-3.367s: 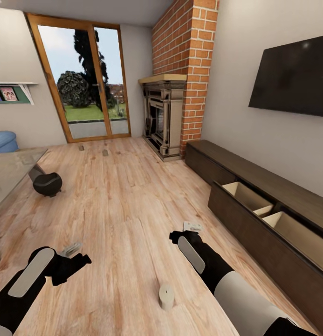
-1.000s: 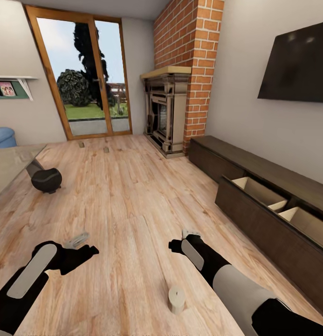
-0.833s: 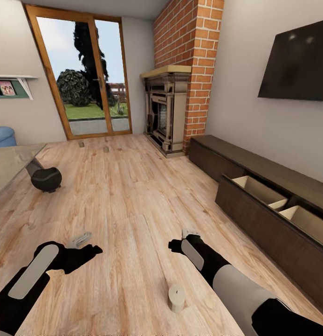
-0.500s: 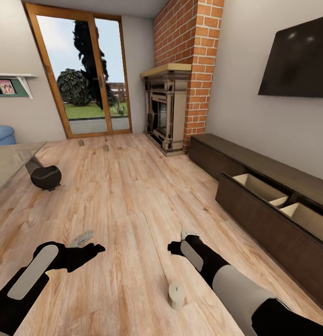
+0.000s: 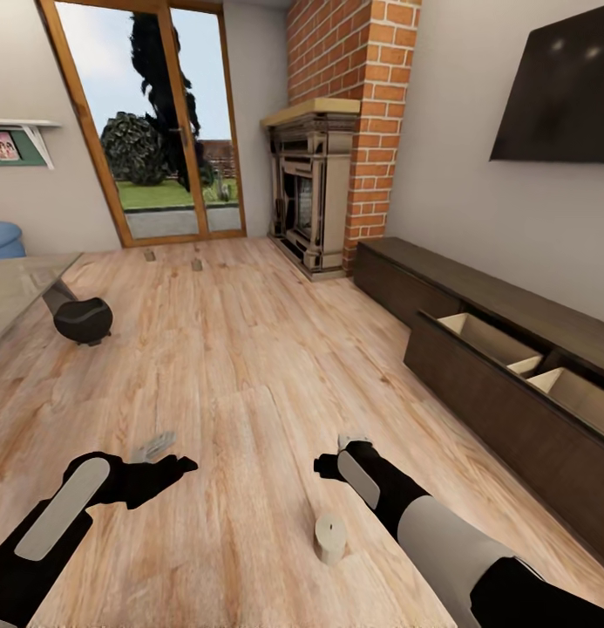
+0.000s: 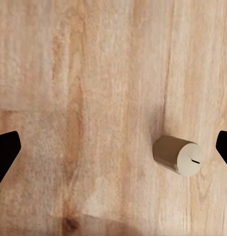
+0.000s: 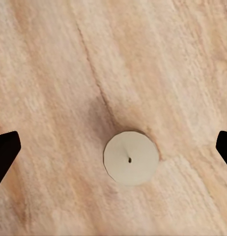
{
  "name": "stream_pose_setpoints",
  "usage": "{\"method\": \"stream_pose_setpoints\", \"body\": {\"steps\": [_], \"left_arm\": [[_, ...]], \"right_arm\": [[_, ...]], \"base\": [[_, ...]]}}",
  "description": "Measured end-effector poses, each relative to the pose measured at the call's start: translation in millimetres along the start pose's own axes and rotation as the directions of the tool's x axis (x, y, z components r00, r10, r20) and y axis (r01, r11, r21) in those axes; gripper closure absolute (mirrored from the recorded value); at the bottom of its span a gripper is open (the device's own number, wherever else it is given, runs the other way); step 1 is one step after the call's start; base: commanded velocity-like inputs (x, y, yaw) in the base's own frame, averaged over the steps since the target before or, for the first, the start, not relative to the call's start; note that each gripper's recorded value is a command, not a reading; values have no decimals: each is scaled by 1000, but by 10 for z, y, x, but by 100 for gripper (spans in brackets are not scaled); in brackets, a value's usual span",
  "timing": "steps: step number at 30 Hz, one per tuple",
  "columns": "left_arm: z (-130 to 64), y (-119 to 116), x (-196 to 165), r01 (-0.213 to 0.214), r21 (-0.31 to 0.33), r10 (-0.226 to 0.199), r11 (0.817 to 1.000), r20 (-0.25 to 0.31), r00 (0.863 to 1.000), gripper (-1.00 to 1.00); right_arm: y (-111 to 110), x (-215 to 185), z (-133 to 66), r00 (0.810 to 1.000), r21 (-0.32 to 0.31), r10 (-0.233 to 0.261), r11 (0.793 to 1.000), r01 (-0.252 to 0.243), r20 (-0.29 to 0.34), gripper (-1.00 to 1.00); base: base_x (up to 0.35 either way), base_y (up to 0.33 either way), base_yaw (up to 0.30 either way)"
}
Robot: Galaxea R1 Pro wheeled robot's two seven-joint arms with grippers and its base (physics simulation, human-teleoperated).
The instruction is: Place each of the two pumpkins and all three candles from the living room inside a cabinet in the living room (use any cabinet), then make sure every cabinet is closed, and position the cauldron so it is next to a table in the living room.
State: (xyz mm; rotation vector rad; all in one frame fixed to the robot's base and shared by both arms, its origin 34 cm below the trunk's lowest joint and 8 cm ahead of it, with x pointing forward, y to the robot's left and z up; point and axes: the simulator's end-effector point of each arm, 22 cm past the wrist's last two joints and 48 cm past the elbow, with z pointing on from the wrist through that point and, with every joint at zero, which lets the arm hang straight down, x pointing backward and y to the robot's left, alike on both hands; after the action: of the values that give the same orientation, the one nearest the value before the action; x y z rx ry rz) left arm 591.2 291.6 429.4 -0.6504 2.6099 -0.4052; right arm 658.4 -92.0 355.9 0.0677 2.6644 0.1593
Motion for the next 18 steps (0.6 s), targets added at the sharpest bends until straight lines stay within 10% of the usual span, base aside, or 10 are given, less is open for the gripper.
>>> {"method": "stream_pose_setpoints", "body": {"steps": [18], "left_arm": [[110, -111, 26, -28, 38, 29, 999, -14, 999, -100]], "right_arm": [[-70, 298, 332, 998, 11, 1, 1000, 0, -66, -100]], "base": [[0, 0, 0]]}}
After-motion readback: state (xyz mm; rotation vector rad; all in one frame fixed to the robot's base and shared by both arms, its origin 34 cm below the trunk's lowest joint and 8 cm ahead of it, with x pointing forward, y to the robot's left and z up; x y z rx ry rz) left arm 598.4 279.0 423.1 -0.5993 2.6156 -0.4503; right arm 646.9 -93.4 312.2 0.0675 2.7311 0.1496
